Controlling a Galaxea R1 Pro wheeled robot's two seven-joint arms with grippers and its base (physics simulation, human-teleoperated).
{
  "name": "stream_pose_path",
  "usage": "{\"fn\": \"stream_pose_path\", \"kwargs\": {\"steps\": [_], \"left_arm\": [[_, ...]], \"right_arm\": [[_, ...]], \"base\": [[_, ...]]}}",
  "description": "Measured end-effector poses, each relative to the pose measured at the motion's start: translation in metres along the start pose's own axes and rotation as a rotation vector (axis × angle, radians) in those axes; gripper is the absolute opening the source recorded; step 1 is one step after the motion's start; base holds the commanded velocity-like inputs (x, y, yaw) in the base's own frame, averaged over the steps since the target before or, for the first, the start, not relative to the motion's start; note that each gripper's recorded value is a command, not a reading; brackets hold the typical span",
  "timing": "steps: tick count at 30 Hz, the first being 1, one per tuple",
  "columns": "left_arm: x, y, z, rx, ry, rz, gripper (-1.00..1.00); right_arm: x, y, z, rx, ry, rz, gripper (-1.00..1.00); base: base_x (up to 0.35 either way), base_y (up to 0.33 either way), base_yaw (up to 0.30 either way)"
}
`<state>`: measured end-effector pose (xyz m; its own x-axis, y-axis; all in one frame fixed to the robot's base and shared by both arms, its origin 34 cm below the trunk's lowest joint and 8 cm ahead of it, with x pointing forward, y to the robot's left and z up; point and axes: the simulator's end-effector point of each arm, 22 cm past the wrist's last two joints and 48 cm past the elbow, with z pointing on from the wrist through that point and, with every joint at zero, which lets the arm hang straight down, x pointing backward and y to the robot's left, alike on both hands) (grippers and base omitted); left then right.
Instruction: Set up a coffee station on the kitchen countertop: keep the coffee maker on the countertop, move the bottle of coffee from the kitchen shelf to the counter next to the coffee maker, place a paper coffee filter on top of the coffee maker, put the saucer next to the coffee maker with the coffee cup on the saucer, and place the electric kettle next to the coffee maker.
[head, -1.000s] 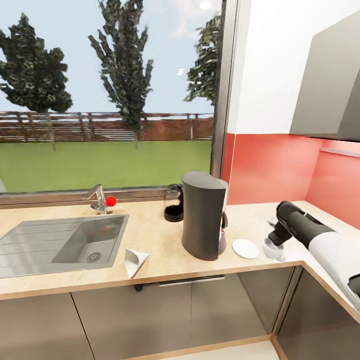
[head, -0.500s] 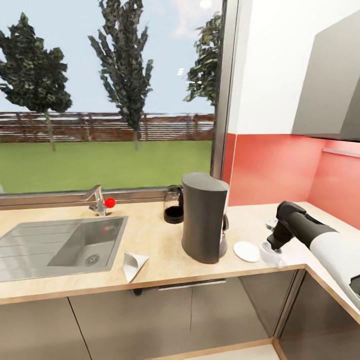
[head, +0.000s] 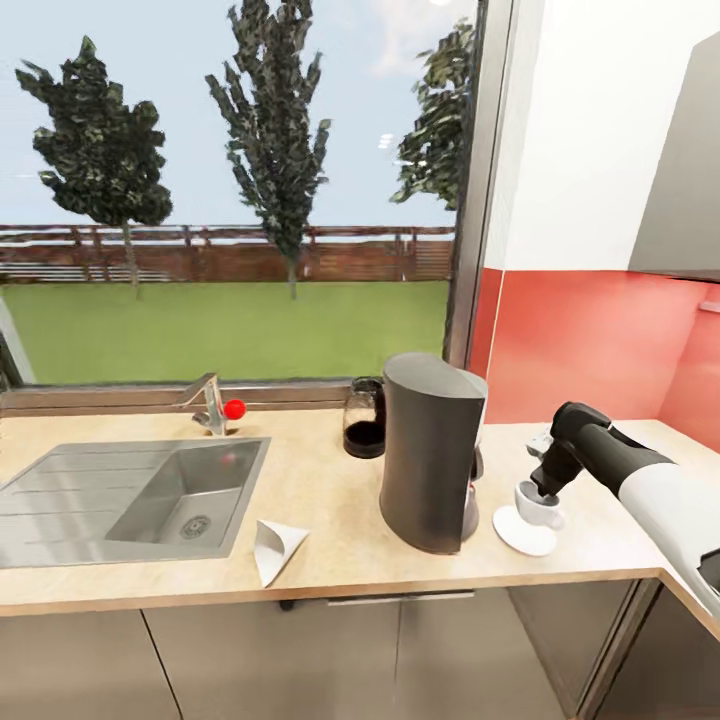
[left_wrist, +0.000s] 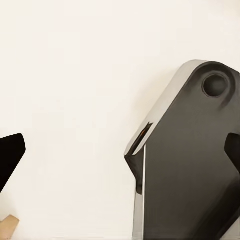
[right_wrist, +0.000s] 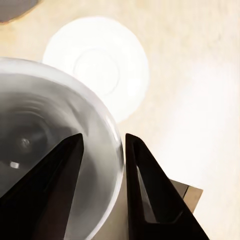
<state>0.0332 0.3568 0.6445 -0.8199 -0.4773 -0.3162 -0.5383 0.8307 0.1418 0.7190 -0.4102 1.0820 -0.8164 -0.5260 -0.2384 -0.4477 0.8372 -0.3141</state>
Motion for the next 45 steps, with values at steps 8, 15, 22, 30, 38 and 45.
{"fn": "stream_pose_path", "kwargs": {"steps": [8, 15, 22, 30, 38, 45], "left_arm": [[0.001, 0.0, 0.0, -0.001, 0.0, -0.001, 1.0], [0.0, 0.001, 0.0, -0.007, 0.002, -0.019, 1.0], [0.002, 0.006, 0.0, -0.019, 0.006, -0.032, 1.0], [0.003, 0.009, -0.001, -0.025, 0.008, -0.035, 1.0], [0.005, 0.011, -0.001, -0.026, 0.012, -0.032, 1.0], [0.006, 0.013, -0.001, -0.027, 0.016, -0.032, 1.0]], "right_arm": [[0.0, -0.005, 0.001, 0.006, -0.013, -0.022, -1.0], [0.004, -0.011, 0.001, 0.018, -0.017, -0.027, -1.0], [0.007, -0.014, 0.003, 0.025, -0.007, -0.019, -1.0], [0.022, -0.018, 0.013, 0.033, 0.03, -0.003, -1.0], [0.022, -0.019, 0.013, 0.038, 0.032, 0.001, -1.0], [0.025, -0.021, 0.014, 0.046, 0.038, 0.001, -1.0]], "base": [[0.006, 0.0, 0.01], [0.233, 0.0, 0.001], [0.061, 0.0, 0.0], [0.002, 0.0, 0.0], [0.0, 0.0, 0.0], [0.0, 0.0, 0.0]]}}
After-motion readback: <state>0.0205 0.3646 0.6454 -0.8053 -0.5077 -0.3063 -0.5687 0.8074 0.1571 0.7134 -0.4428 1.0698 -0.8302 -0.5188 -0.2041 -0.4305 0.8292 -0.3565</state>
